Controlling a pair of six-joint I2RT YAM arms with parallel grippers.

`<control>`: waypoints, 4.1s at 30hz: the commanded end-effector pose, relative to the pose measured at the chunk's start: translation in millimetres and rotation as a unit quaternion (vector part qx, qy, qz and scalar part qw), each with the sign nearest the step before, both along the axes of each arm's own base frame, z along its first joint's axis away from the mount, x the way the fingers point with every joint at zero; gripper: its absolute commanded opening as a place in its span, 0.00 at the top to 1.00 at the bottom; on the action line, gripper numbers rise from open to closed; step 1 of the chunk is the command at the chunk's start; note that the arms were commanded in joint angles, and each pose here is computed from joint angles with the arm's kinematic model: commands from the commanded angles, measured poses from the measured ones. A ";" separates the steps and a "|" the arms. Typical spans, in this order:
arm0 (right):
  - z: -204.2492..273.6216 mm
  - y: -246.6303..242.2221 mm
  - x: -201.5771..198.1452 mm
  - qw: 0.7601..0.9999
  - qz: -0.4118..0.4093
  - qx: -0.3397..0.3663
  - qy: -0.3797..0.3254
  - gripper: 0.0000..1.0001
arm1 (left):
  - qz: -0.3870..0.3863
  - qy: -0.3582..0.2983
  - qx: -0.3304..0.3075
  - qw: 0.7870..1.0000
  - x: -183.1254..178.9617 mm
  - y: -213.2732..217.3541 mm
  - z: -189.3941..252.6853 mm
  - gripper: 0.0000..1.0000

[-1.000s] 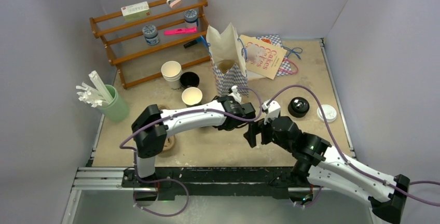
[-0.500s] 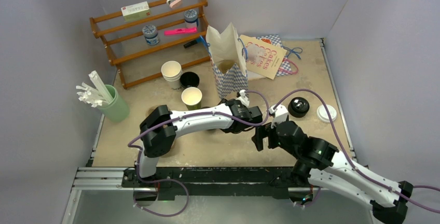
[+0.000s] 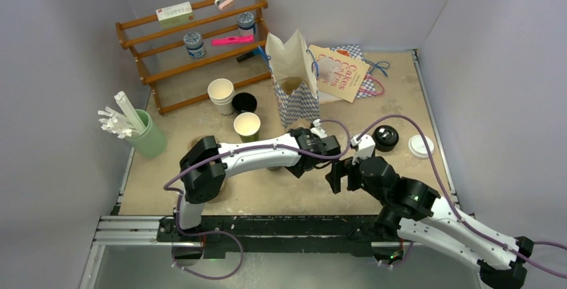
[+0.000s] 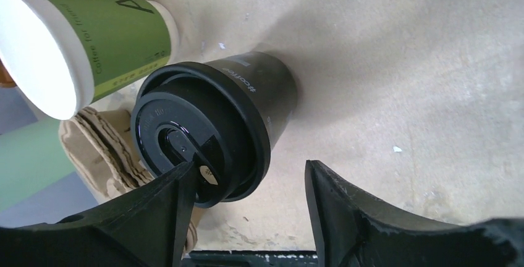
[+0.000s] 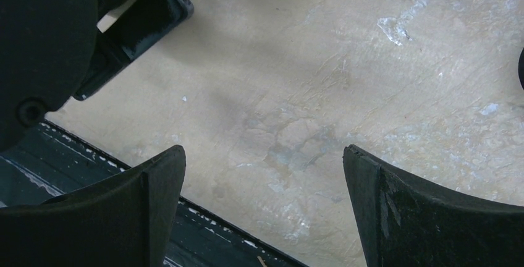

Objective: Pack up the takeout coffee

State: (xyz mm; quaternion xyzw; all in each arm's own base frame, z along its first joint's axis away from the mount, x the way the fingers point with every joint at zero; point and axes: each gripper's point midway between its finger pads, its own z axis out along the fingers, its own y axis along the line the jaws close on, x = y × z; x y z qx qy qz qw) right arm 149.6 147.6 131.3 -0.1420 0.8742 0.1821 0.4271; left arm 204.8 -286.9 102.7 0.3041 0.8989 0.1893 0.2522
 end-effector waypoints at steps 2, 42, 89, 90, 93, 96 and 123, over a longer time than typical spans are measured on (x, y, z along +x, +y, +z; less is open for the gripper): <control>62.3 19.5 25.1 0.992 -0.043 0.106 -0.058 0.01 | -0.052 0.024 -0.086 0.995 -36.6 -47.2 25.6 0.34; 35.2 201.6 63.8 0.991 0.064 -0.073 0.097 0.10 | 0.220 0.101 -0.664 0.707 27.4 98.0 49.5 0.60; -9.1 205.3 84.3 0.982 0.014 -0.134 0.134 0.34 | 0.228 0.188 -0.643 0.707 18.4 90.6 -16.4 0.70; -10.6 204.4 83.4 0.981 0.015 -0.136 0.136 0.34 | 0.230 0.190 -0.639 0.709 16.8 91.6 -18.8 0.70; -18.0 201.2 80.9 0.979 0.018 -0.146 0.143 0.34 | 0.238 0.200 -0.625 0.716 11.8 94.5 -27.6 0.71; -24.4 198.2 79.3 0.976 0.019 -0.157 0.148 0.34 | 0.245 0.207 -0.610 0.725 7.5 97.7 -37.0 0.72; -55.6 179.5 68.6 0.961 0.023 -0.212 0.176 0.37 | 0.298 0.222 -0.542 0.754 -26.1 115.6 -94.7 0.76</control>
